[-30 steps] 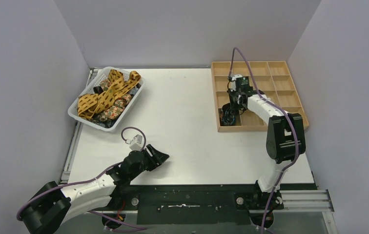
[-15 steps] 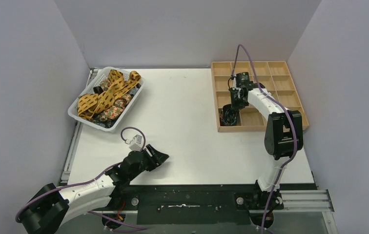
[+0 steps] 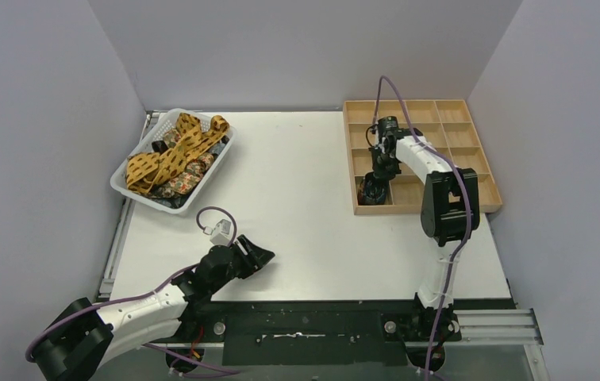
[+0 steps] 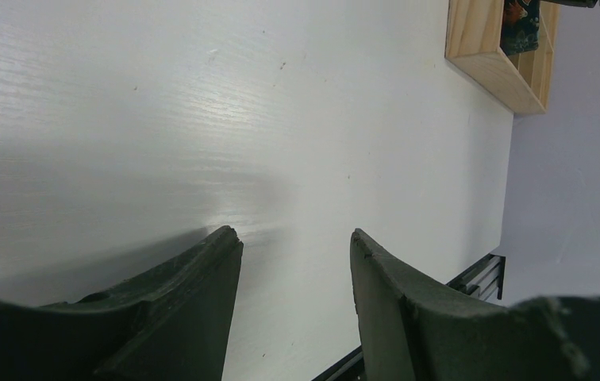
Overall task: Roll the ties
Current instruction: Place the tie in the storage box, then reset both arms
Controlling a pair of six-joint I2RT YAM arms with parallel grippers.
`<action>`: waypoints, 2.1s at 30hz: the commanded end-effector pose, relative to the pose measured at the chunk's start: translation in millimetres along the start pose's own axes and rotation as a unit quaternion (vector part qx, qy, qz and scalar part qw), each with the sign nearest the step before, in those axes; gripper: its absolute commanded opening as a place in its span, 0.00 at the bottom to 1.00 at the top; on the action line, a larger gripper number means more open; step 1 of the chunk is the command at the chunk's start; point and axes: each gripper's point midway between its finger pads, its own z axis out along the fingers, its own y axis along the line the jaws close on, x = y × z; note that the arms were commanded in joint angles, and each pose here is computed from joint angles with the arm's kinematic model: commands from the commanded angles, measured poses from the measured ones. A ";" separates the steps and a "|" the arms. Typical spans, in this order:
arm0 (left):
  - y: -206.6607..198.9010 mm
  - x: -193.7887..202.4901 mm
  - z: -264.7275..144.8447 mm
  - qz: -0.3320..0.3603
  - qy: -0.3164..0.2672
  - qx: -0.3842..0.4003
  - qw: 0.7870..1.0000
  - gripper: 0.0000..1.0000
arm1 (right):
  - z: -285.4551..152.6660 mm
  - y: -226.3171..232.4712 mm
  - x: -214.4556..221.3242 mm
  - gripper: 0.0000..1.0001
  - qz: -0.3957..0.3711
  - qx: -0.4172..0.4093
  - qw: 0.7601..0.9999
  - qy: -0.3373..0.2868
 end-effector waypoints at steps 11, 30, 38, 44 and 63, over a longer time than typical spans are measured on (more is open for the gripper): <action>-15.7 -5.1 2.5 0.000 -0.004 0.023 1.000 0.51 | -50.2 -10.4 -25.3 0.45 0.029 0.019 0.997 -0.070; -25.7 -13.5 2.1 0.025 -0.005 0.016 1.000 0.52 | -87.6 71.7 -5.0 0.48 0.049 -0.122 0.975 -0.178; -22.0 -15.6 -0.6 0.023 -0.010 0.010 1.000 0.54 | -60.3 70.3 23.9 0.29 0.038 -0.058 0.987 -0.147; -20.7 -16.6 -0.4 0.023 -0.011 0.007 1.000 0.54 | -48.0 69.7 35.4 0.13 0.020 -0.052 0.991 -0.125; -79.9 -98.2 -30.1 0.168 -0.073 -0.093 0.979 0.75 | -218.4 71.2 -34.6 0.81 0.004 -0.119 0.916 -0.383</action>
